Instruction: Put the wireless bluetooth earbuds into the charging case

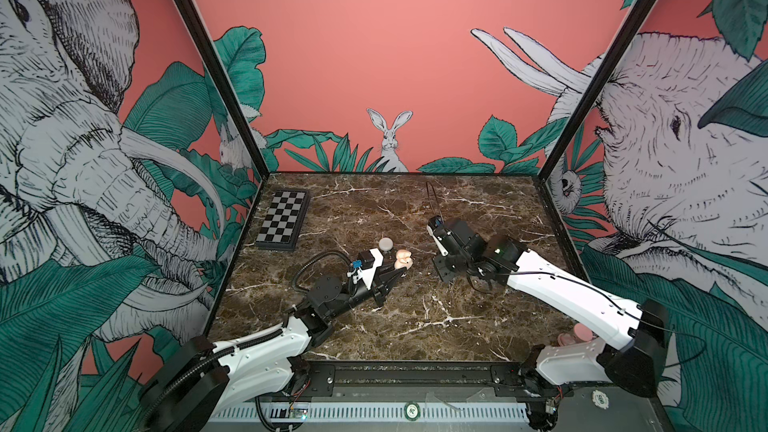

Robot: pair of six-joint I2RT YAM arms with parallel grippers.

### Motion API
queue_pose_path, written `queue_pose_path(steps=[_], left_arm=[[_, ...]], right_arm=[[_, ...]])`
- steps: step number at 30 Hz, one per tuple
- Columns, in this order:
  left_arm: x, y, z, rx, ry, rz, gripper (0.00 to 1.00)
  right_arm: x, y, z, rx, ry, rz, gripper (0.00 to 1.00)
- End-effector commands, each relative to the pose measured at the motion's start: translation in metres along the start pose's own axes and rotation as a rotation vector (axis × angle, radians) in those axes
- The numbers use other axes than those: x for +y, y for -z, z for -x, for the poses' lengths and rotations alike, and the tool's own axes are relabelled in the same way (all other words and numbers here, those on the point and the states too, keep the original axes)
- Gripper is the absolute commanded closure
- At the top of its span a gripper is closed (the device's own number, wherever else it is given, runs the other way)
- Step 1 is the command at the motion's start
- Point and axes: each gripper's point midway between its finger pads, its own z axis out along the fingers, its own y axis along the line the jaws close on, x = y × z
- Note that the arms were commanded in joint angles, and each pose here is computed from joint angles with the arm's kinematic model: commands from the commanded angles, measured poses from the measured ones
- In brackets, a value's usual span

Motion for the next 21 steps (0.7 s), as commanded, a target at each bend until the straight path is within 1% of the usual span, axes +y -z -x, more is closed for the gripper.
queue_pose_path(steps=[1, 11, 21], left_arm=[[-0.005, -0.001, 0.009, -0.045, 0.011, -0.023, 1.00], [-0.007, -0.010, 0.005, -0.060, 0.035, -0.037, 1.00], [-0.006, -0.021, 0.004, -0.082, 0.077, -0.047, 1.00]], right_arm=[[-0.005, 0.018, 0.016, -0.064, -0.010, -0.008, 0.88], [-0.001, 0.036, 0.037, -0.156, -0.032, 0.031, 0.89], [0.006, 0.046, 0.049, -0.212, -0.047, 0.078, 0.88]])
